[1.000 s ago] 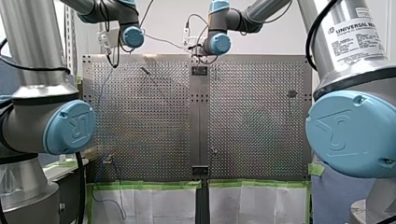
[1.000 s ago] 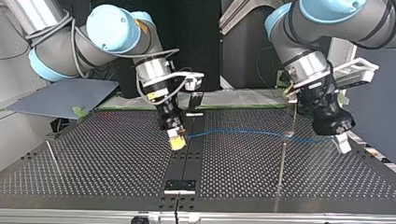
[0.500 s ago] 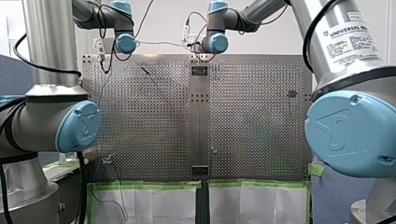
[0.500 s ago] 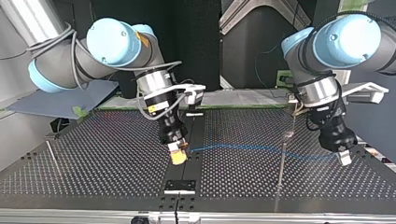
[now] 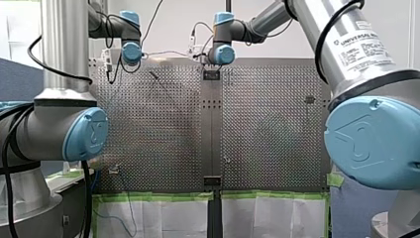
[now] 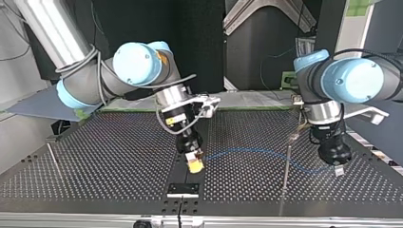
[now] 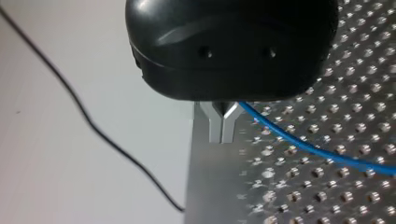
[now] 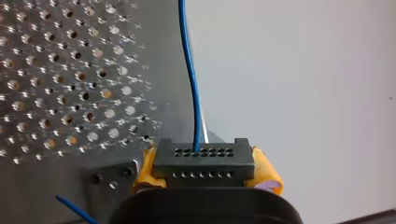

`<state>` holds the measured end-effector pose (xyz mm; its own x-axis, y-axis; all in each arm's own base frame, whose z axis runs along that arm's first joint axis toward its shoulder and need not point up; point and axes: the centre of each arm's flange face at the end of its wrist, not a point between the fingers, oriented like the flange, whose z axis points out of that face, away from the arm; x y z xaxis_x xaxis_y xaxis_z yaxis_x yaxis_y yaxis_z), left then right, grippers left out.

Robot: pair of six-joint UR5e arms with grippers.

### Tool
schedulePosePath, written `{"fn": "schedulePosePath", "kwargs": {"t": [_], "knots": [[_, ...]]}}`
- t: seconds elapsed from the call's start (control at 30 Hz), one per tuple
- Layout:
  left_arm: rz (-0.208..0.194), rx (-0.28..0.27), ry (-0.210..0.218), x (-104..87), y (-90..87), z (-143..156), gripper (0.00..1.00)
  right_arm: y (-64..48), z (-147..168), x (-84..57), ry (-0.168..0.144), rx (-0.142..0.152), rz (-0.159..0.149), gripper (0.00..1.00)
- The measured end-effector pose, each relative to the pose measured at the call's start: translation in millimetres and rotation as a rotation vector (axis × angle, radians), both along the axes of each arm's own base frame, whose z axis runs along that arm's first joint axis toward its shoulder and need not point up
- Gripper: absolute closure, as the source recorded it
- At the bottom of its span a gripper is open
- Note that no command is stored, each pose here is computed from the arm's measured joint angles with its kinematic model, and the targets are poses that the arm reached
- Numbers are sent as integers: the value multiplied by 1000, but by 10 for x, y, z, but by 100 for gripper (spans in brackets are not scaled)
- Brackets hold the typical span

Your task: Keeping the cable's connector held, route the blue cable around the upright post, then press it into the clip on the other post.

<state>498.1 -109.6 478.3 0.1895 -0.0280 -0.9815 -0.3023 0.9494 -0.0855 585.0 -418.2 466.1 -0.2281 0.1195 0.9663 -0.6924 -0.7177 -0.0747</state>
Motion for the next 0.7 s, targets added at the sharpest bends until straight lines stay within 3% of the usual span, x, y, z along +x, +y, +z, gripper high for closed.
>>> {"fn": "schedulePosePath", "kwargs": {"t": [0.37,0.5,0.7], "knots": [[-62,8,61,309,25,-383,100,-228,-575,141,76,47,-18,100],[-78,2,64,391,77,-464,100,-290,-781,156,98,68,-23,100],[-100,-3,64,480,146,-542,100,-330,-893,161,115,74,-28,100]]}}
